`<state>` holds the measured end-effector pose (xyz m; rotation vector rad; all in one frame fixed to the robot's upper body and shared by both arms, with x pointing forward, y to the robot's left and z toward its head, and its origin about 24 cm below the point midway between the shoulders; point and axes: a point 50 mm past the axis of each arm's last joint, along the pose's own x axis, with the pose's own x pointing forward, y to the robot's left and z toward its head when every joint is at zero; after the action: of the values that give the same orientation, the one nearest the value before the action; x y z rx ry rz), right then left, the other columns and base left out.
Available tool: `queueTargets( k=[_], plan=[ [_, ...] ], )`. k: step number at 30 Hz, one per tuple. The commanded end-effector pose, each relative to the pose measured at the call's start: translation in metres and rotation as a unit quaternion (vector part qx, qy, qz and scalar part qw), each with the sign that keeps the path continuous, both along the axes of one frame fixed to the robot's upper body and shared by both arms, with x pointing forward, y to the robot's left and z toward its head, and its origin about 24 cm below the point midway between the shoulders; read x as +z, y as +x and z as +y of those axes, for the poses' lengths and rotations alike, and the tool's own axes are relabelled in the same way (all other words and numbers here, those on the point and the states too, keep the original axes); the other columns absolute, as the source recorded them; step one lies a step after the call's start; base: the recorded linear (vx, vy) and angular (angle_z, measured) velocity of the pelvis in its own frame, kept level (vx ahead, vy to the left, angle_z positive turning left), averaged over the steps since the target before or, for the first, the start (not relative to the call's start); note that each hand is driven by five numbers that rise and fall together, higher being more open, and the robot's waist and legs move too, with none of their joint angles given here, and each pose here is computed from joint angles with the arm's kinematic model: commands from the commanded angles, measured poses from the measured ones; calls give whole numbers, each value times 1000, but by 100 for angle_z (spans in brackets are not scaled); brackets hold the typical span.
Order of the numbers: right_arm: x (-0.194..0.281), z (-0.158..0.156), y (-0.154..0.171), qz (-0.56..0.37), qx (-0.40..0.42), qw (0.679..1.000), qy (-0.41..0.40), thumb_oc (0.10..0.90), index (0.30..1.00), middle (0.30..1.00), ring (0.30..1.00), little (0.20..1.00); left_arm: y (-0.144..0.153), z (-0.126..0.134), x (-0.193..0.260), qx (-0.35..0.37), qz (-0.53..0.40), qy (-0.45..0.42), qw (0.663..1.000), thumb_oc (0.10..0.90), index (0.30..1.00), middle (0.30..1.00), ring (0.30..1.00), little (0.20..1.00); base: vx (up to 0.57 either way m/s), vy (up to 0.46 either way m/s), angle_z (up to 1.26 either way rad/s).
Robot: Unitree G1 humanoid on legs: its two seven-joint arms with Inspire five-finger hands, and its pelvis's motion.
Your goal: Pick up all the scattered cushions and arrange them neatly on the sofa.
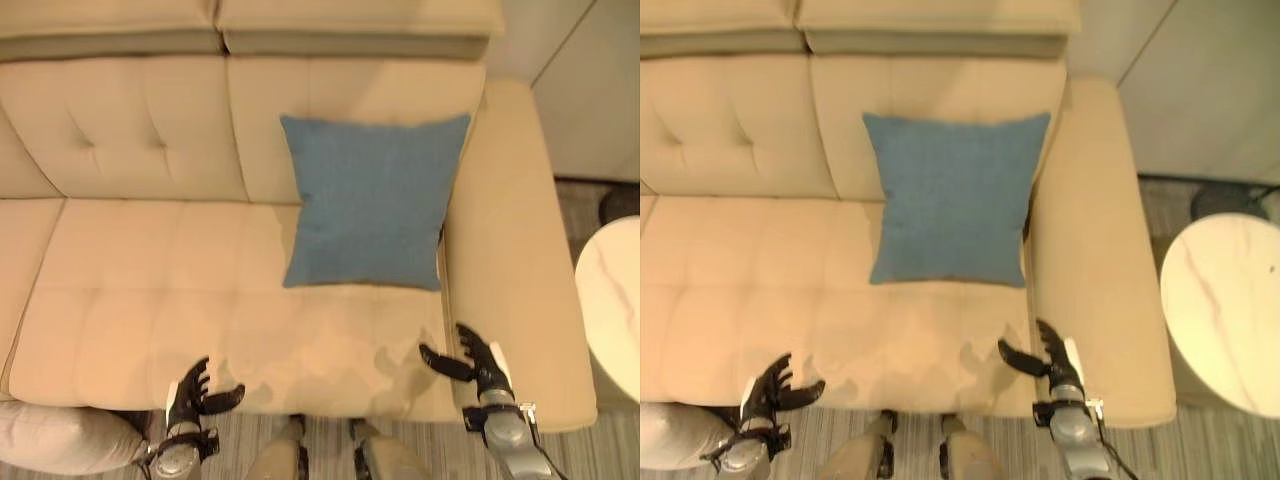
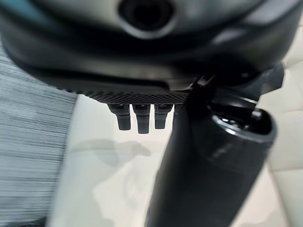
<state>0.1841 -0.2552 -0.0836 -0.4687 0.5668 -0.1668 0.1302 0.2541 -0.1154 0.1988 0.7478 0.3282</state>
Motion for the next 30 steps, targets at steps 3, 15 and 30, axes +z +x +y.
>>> queueTargets(
  k=[3, 15, 30],
  plan=[
    [-24, -7, -28, 80, 18, 996, -41, 800, 900, 900, 900, 900, -24, -3, -22, -56, 91, 36, 994, 800, 900, 900, 900, 900, 54, 75, -4],
    [-56, 1, -60, 203, 0, 978, -40, 800, 900, 900, 900, 900, -28, -3, -29, -84, 139, 50, 985, 800, 900, 900, 900, 900, -55, 59, -5],
    [-44, 5, -29, 150, -8, 988, -40, 800, 900, 900, 900, 900, 8, -12, -21, -91, 98, 57, 989, 800, 900, 900, 900, 900, -260, -119, 76]
  ],
)
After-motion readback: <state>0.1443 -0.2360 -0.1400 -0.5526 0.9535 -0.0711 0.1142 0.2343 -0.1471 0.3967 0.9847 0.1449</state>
